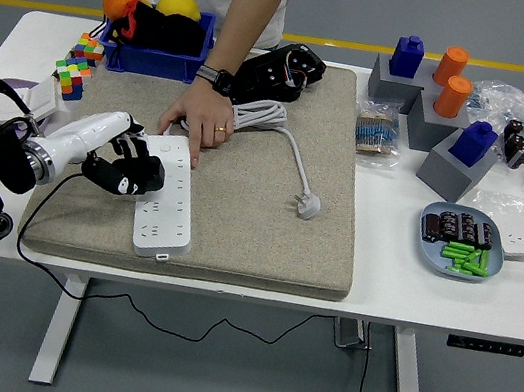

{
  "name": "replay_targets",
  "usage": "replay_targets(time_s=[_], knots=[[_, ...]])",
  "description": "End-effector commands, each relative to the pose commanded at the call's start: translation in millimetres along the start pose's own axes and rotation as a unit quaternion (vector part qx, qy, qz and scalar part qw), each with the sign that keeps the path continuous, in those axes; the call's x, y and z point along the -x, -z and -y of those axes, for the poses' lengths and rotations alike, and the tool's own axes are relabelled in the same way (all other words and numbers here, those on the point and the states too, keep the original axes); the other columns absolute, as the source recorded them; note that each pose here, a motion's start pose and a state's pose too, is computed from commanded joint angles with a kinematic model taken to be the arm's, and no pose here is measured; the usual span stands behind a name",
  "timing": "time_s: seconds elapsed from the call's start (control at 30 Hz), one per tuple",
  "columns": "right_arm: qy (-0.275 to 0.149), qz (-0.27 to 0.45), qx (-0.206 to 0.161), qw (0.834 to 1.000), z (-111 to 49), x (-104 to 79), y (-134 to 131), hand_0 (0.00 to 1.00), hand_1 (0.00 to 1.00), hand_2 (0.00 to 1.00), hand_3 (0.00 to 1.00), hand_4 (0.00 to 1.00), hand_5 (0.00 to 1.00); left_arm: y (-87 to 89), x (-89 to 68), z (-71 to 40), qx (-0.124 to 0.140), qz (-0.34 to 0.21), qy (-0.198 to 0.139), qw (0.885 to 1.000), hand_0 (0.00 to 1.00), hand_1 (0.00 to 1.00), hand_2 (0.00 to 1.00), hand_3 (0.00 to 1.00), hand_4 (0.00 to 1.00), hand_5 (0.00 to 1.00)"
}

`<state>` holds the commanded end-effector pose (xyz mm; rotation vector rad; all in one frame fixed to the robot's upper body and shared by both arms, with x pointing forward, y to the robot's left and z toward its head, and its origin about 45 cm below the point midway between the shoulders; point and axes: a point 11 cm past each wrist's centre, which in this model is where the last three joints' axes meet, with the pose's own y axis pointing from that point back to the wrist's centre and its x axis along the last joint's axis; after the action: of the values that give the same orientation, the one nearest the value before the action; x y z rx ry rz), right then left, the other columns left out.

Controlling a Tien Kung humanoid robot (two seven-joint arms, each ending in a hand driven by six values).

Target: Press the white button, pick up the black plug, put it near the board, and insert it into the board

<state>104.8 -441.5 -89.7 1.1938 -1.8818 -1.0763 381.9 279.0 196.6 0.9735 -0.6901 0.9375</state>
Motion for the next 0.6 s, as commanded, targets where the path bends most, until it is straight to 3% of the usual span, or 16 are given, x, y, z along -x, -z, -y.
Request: replay_targets(time_s=[0.6], knots=[[0.0, 0.001, -0.003, 1.0, 0.5, 0.7, 3.1, 0.824, 0.759, 0.743, 0.735, 0.786, 0.564, -4.1, -10.0, 18.7, -0.007, 0.035, 0.007, 0.999, 0.554, 0.474, 0.439, 0.474, 0.75, 0.002]])
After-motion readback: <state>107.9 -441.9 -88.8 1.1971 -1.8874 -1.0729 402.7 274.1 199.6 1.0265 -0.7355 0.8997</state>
